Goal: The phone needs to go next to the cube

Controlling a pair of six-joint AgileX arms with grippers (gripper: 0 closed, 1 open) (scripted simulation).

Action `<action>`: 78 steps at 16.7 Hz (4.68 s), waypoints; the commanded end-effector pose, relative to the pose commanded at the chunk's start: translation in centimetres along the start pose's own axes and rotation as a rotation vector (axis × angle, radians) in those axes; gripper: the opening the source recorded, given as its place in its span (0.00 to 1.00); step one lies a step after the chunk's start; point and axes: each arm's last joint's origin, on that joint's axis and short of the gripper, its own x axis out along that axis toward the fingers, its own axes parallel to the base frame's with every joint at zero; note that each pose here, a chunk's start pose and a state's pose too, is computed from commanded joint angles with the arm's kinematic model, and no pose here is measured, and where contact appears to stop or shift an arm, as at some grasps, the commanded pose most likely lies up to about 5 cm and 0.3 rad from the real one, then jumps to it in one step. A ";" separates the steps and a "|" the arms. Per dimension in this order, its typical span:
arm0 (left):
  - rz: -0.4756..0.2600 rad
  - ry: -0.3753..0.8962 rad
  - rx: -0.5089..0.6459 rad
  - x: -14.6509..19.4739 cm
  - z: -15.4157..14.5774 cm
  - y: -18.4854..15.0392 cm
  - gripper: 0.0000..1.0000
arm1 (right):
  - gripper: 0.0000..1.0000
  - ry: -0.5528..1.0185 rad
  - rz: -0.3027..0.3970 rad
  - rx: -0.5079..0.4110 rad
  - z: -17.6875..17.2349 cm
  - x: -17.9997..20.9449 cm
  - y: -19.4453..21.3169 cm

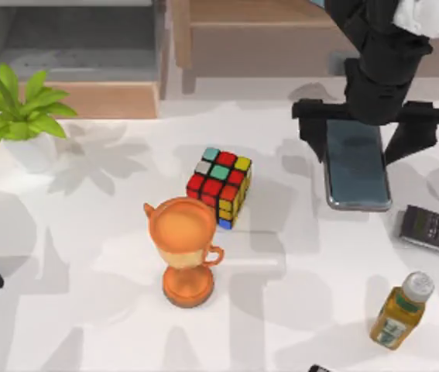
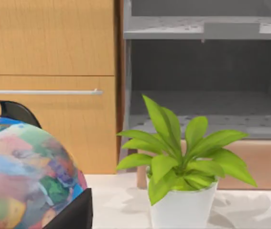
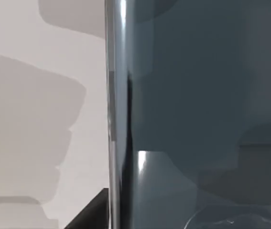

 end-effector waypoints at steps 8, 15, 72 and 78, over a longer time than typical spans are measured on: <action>0.000 0.000 0.000 0.0 0.0 0.0 1.00 | 0.00 0.009 -0.019 -0.039 -0.3 1.4 2.5; 0.000 0.000 0.000 0.0 0.0 0.0 1.00 | 0.00 -0.001 -0.015 -0.037 -0.3 1.2 2.4; 0.000 0.000 0.000 0.0 0.0 0.0 1.00 | 0.60 0.009 -0.019 -0.039 -0.5 6.9 2.4; 0.000 0.000 0.000 0.0 0.0 0.0 1.00 | 1.00 0.009 -0.019 -0.039 -0.5 6.9 2.4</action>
